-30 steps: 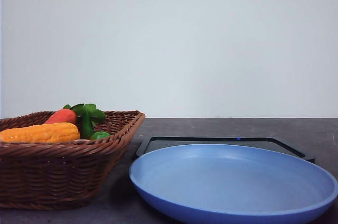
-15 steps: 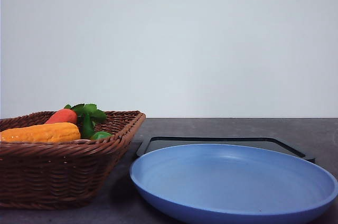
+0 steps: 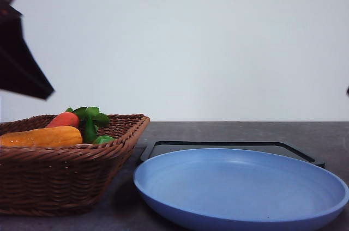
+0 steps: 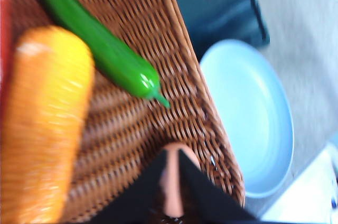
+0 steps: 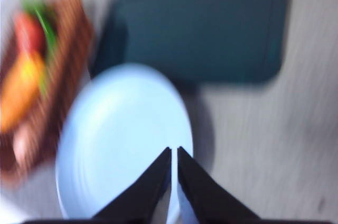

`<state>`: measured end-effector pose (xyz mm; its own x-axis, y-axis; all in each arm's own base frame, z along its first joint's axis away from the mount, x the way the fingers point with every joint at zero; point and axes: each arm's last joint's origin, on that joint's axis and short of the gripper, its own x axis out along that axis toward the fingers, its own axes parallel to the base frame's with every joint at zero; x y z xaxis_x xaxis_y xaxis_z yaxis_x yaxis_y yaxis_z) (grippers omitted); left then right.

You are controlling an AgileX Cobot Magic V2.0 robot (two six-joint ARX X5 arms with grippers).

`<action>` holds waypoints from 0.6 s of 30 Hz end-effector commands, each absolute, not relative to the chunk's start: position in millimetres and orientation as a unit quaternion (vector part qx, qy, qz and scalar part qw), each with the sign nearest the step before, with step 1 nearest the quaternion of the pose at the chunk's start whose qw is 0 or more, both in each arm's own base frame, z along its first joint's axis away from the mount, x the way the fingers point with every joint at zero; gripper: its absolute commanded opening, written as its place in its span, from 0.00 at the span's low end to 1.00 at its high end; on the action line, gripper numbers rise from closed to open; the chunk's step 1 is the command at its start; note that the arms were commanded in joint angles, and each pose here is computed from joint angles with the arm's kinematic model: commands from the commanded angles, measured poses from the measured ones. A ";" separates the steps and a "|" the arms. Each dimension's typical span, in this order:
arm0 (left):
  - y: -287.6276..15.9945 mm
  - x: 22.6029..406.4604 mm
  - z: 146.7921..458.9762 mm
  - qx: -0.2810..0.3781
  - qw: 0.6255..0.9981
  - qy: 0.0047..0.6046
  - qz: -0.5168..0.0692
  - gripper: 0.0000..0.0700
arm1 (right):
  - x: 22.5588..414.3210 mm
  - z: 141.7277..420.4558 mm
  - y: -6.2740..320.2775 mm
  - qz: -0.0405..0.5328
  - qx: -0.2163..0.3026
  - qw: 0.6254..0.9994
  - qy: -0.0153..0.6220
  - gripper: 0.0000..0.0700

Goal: Transfer egg from basket to plate and serve

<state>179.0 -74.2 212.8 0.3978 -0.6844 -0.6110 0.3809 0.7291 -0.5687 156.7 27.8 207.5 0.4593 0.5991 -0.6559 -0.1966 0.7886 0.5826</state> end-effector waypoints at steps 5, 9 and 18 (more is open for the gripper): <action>-88.3 184.7 215.2 -0.163 0.814 0.430 -0.356 0.45 | 167.6 190.1 45.0 0.249 0.178 0.799 0.518 0.28; -92.8 184.2 216.5 -0.166 0.812 0.426 -0.363 0.45 | 175.5 176.4 56.4 0.244 0.152 0.787 0.545 0.28; -93.5 184.5 217.2 -0.167 0.813 0.423 -0.365 0.45 | 192.6 154.0 71.1 0.256 0.146 0.773 0.562 0.26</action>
<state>181.4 -90.9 212.2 0.3725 -0.7236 -0.5811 0.4356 0.6892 -0.5790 189.8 69.1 154.9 0.2398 0.5609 -0.7924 -0.2293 0.8258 0.5152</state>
